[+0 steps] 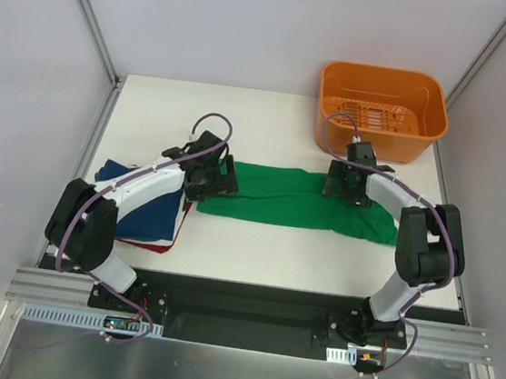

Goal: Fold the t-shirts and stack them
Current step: Fold the other side of the tshirt into a rectangle

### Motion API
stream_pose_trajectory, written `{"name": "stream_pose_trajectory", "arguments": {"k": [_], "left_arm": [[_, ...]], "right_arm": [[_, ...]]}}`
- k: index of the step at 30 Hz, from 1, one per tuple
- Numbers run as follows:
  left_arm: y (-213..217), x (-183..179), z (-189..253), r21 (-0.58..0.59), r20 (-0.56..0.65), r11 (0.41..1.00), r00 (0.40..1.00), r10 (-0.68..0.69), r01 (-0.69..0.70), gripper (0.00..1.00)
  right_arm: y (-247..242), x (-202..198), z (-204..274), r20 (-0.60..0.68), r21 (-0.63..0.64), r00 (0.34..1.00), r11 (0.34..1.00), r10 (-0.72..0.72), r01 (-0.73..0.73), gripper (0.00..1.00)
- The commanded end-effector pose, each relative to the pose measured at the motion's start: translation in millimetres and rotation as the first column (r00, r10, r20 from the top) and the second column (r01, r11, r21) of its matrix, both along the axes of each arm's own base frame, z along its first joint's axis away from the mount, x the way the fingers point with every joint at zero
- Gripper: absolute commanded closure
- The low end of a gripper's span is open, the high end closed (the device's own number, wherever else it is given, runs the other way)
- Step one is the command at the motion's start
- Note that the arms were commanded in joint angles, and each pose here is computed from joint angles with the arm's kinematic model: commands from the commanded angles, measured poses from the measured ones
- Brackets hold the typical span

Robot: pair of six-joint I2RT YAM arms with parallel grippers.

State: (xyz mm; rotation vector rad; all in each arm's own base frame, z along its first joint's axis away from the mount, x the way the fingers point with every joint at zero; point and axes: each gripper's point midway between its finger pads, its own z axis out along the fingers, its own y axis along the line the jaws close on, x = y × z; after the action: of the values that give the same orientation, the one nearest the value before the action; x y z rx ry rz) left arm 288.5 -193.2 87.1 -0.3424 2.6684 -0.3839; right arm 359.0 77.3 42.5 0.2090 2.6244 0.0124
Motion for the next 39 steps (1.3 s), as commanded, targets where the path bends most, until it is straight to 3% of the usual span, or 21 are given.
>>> {"name": "stream_pose_trajectory", "arguments": {"k": [1,8,14,21,26,29,34,39], "left_arm": [[-9.4,10.5,-4.3,0.008,-0.002,0.999,0.999,-0.041,0.041,0.01],[0.1,1.6,-20.1,0.052,-0.032,0.997,0.998,-0.047,0.048,0.01],[10.4,-6.7,-18.3,0.069,-0.014,0.997,0.999,-0.035,0.036,0.01],[4.1,-8.2,-12.3,0.034,-0.013,0.998,0.999,-0.053,0.053,0.01],[-22.2,17.4,7.4,-0.024,0.025,0.994,0.994,-0.109,0.109,0.01],[-41.9,33.1,7.7,-0.062,0.015,0.987,0.988,-0.151,0.151,0.01],[-62.7,49.5,-20.7,-0.083,-0.055,0.979,0.98,-0.19,0.185,0.01],[-62.7,38.1,-56.8,-0.068,-0.152,0.981,0.97,-0.192,0.183,0.01]], "right_arm": [[-6.5,27.3,5.9,0.039,-0.036,0.999,0.999,-0.013,0.015,0.03],[-41.3,74.8,33.6,0.16,-0.117,0.981,0.985,-0.106,0.125,0.03],[-60.1,90.0,70.5,0.249,-0.244,0.968,0.964,-0.041,0.103,0.03],[-47.4,55.6,74.0,0.211,-0.179,0.977,0.983,-0.01,0.049,0.03],[-6.8,13.7,69.9,0.168,0.021,0.983,0.997,-0.077,0.075,0.03],[8.1,-17.3,56.4,0.116,0.073,0.988,0.993,-0.106,0.098,0.03],[-1.8,-48.3,26.4,0.033,0.062,0.984,0.983,-0.177,0.174,0.03],[-7.7,-52.7,15.1,-0.007,0.027,0.984,0.984,-0.178,0.178,0.03]]}}
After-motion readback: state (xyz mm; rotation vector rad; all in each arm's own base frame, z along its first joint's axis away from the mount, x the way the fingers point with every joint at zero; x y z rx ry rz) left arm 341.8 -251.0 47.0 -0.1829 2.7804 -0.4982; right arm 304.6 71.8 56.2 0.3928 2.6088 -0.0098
